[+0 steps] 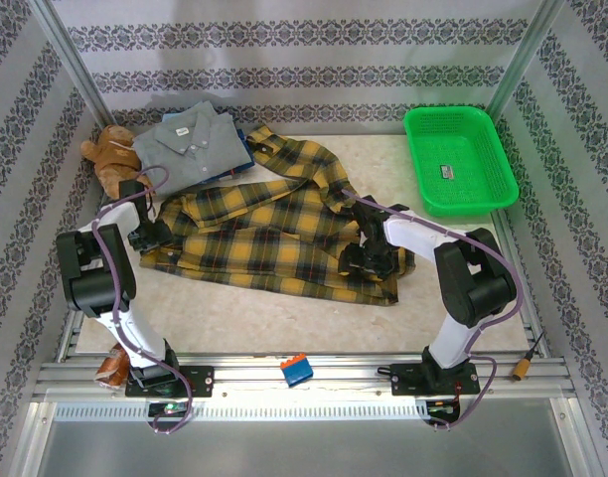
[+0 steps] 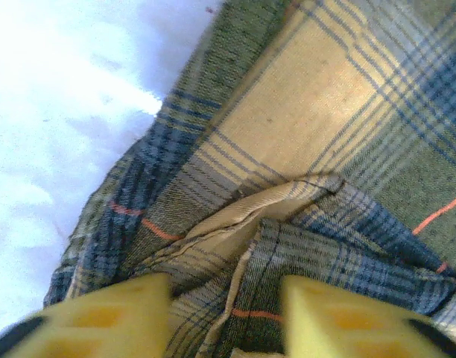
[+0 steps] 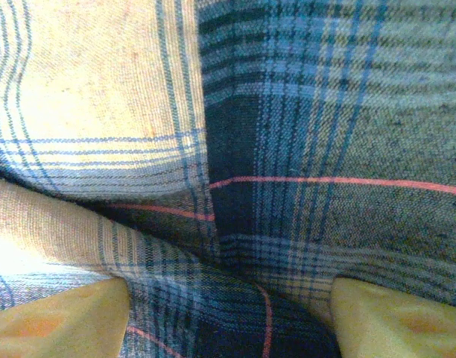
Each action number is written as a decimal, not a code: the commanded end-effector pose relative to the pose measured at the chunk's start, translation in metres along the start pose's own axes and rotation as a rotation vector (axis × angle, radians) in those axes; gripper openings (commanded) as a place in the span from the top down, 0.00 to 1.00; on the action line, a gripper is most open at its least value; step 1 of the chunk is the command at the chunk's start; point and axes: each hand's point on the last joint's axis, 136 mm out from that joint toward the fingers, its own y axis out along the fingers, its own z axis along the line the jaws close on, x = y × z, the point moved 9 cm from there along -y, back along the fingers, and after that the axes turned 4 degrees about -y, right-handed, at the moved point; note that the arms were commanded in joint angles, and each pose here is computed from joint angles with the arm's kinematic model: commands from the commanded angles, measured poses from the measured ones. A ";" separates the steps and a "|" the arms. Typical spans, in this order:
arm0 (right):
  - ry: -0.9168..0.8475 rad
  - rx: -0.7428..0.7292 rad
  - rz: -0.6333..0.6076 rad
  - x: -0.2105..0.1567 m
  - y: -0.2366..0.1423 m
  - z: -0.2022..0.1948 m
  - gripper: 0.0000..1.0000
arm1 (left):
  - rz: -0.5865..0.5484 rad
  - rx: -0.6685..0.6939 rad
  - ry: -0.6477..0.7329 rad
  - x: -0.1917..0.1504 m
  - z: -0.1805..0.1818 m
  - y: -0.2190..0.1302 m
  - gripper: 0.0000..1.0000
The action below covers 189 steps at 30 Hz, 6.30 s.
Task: Fold and stack the long sleeve shirts
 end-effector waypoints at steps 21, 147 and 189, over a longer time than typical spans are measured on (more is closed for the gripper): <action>0.040 -0.497 0.067 -0.080 0.012 -0.049 0.28 | 0.197 -0.055 -0.349 -0.125 -0.001 0.012 0.43; -0.336 -0.043 -0.423 0.144 -0.114 -0.010 0.18 | -0.066 -0.411 -0.240 -0.045 -0.127 -0.102 1.00; -0.555 -0.442 -0.407 0.180 -0.015 0.090 0.54 | -0.128 -0.449 -0.207 -0.004 -0.121 -0.110 1.00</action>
